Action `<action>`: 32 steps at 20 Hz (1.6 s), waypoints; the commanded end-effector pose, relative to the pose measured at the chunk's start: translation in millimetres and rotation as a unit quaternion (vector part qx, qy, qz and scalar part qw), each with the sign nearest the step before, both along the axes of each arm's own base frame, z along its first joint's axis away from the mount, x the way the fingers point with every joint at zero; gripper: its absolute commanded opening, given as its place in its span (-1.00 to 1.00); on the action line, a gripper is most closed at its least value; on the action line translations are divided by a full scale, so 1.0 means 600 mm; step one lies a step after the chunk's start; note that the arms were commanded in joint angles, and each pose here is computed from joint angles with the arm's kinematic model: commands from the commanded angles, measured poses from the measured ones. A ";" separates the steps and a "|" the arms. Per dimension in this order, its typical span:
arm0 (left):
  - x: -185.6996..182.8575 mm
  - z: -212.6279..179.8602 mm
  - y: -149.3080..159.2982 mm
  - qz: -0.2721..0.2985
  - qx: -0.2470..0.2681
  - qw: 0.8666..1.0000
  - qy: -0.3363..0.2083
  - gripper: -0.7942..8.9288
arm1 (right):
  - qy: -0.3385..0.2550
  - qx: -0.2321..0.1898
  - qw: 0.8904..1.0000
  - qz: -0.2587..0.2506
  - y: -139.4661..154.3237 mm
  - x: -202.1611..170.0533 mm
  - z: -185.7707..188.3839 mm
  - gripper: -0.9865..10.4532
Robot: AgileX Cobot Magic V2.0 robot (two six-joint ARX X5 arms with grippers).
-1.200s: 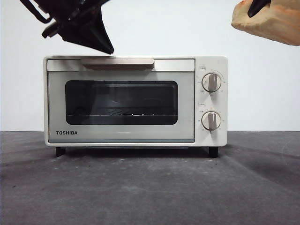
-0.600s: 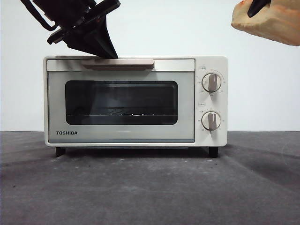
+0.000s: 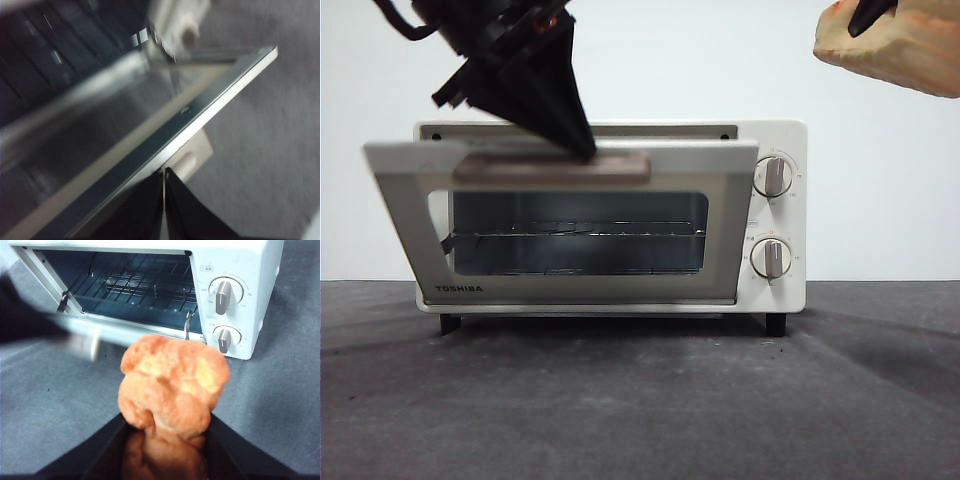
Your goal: The left arm flap open the oven, the right arm pick bread and place it into oven, the left arm flap close the oven
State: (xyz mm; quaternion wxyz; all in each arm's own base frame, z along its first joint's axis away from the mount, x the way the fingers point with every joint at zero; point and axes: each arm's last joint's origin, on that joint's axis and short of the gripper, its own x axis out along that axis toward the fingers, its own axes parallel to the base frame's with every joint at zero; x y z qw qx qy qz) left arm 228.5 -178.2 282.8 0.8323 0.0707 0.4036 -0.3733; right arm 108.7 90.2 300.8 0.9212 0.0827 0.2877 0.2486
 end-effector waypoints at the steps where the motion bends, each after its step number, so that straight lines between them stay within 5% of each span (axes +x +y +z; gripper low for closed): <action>1: 0.002 -0.028 -0.005 0.004 0.046 0.999 0.025 -0.80 | -0.012 0.005 1.000 0.007 0.003 0.000 0.011 -0.50; 14: -0.025 -0.043 0.001 -0.001 0.098 0.990 0.101 -0.80 | -0.011 0.004 1.000 0.007 0.003 -0.001 0.011 -0.50; 20: -0.025 -0.040 0.002 0.001 0.094 0.991 0.096 -0.80 | -0.004 0.000 1.000 0.009 0.002 -0.001 0.009 -0.50; 25: -0.034 0.006 0.034 0.027 0.052 0.997 0.050 -0.80 | 0.007 -0.004 1.000 0.011 0.002 -0.003 0.005 -0.50; 32: -0.107 0.058 0.148 0.117 -0.018 0.993 -0.030 -0.80 | 0.017 -0.003 1.000 0.015 0.007 0.003 0.002 -0.50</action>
